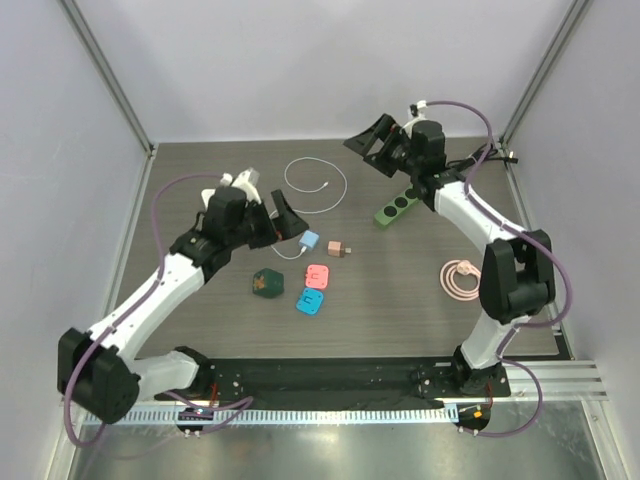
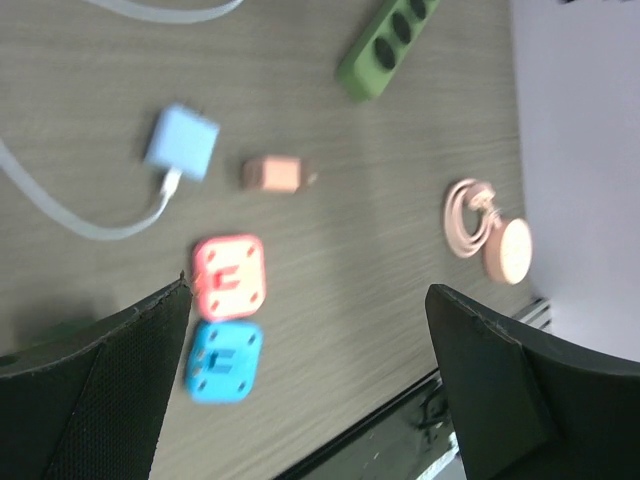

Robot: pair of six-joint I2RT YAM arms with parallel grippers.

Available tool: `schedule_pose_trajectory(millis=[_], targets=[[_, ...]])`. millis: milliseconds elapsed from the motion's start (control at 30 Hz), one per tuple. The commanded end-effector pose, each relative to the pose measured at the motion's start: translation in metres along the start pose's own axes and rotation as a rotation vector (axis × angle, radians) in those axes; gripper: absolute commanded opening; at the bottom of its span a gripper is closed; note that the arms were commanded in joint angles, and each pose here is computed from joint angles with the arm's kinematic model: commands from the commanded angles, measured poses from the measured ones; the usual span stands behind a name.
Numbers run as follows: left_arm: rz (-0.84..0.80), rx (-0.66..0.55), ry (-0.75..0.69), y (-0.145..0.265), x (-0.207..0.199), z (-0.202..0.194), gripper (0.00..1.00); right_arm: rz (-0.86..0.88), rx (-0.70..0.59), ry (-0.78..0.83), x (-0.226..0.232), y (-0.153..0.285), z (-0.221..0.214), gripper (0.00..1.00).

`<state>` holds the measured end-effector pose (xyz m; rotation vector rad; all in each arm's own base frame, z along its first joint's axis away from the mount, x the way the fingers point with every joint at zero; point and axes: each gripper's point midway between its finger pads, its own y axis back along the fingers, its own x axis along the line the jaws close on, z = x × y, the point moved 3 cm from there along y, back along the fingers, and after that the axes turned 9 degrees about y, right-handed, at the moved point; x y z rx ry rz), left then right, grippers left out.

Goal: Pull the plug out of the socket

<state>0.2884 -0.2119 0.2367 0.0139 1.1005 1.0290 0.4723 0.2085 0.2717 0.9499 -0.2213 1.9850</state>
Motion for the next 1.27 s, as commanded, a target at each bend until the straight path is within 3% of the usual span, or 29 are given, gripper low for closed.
schedule_pose_trajectory(millis=[0, 67, 100, 200, 233, 300, 333, 467, 633, 700, 867, 1233], targets=[[0.090, 0.016, 0.024, 0.017, 0.037, -0.027, 1.00, -0.066, -0.056, 0.105, 0.028, 0.033, -0.009, 0.96], [0.060, -0.006, 0.043, 0.032, 0.048, -0.041, 1.00, -0.088, -0.044, 0.139, 0.034, 0.054, -0.041, 0.97], [0.048, -0.011, 0.075, 0.035, 0.051, -0.047, 1.00, -0.160, -0.014, 0.146, 0.014, 0.061, -0.066, 0.97], [-0.031, -0.024, 0.114, 0.047, 0.062, -0.069, 1.00, -0.178, -0.033, 0.129, 0.017, 0.100, -0.090, 1.00], [-0.043, -0.017, 0.131, 0.046, 0.073, -0.081, 1.00, -0.263, -0.010, 0.124, -0.013, 0.115, -0.119, 1.00], [-0.157, -0.071, 0.143, 0.055, 0.066, -0.082, 1.00, -0.235, -0.049, 0.119, -0.006, 0.147, -0.133, 1.00], [-0.158, -0.039, 0.202, 0.051, 0.080, -0.099, 1.00, -0.274, -0.006, 0.107, -0.029, 0.161, -0.163, 1.00], [-0.334, -0.055, 0.340, 0.057, 0.085, -0.120, 1.00, -0.295, -0.043, 0.059, -0.049, 0.215, -0.195, 1.00], [-0.488, -0.050, 0.344, 0.071, 0.085, -0.136, 1.00, -0.226, -0.159, -0.042, -0.065, 0.257, -0.213, 1.00], [-0.516, -0.038, 0.317, 0.076, 0.085, -0.141, 1.00, -0.240, -0.170, -0.079, -0.074, 0.263, -0.221, 1.00], [-0.516, 0.024, 0.275, 0.083, 0.089, -0.156, 1.00, -0.349, -0.051, -0.119, -0.102, 0.257, -0.254, 1.00], [-0.530, 0.039, 0.268, 0.086, 0.088, -0.159, 1.00, -0.147, -0.041, -0.192, -0.091, 0.242, -0.274, 1.00]])
